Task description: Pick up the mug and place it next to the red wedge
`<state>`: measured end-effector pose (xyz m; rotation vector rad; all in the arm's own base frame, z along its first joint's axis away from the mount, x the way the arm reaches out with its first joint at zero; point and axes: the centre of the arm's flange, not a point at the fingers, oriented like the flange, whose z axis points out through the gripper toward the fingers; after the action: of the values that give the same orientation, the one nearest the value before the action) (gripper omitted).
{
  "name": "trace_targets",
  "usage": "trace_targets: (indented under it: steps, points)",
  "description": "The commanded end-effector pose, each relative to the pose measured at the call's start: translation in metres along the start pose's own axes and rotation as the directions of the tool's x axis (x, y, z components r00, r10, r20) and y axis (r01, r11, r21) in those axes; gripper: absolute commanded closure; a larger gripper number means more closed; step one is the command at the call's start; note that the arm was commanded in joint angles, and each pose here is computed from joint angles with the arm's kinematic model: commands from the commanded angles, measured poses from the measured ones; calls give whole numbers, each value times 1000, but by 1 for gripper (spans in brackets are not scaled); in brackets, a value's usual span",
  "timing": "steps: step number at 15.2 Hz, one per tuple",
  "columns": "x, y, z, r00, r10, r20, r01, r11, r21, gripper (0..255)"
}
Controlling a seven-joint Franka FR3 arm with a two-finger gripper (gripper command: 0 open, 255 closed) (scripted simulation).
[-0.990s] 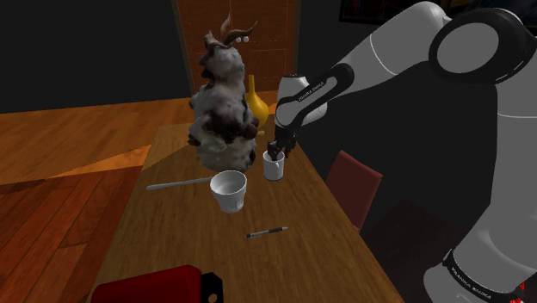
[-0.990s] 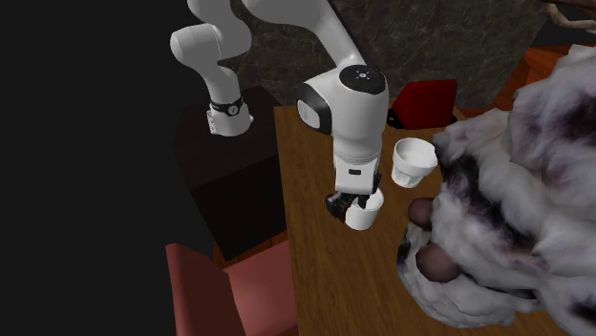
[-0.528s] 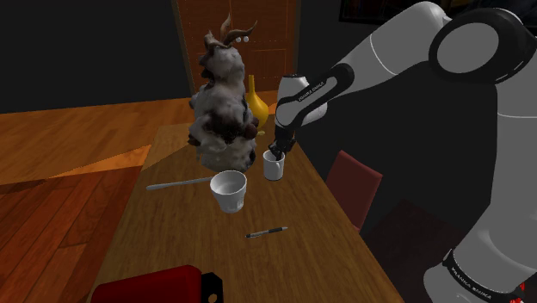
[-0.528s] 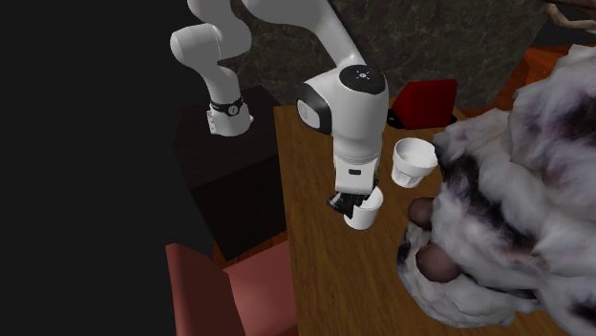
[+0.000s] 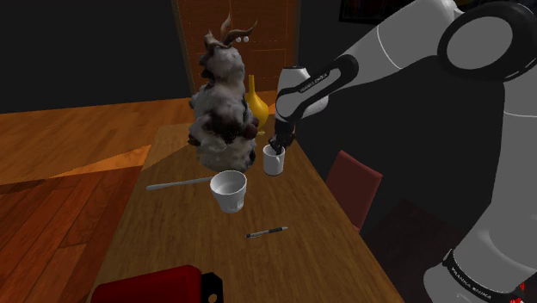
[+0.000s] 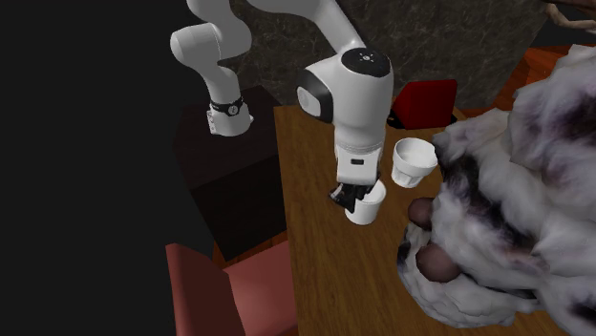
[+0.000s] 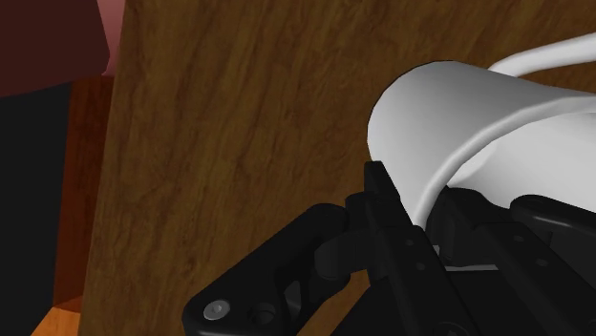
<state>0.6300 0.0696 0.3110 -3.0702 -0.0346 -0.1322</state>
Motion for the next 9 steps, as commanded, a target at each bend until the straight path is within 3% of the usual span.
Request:
trace_targets:
  steps: [1, 9]
  points:
    - [1, -1, -11, 1000, 0, 0, 0, 1000, 0, 255]
    - [4, -4, -53, 1000, 0, 0, 0, 1000, 0, 255]
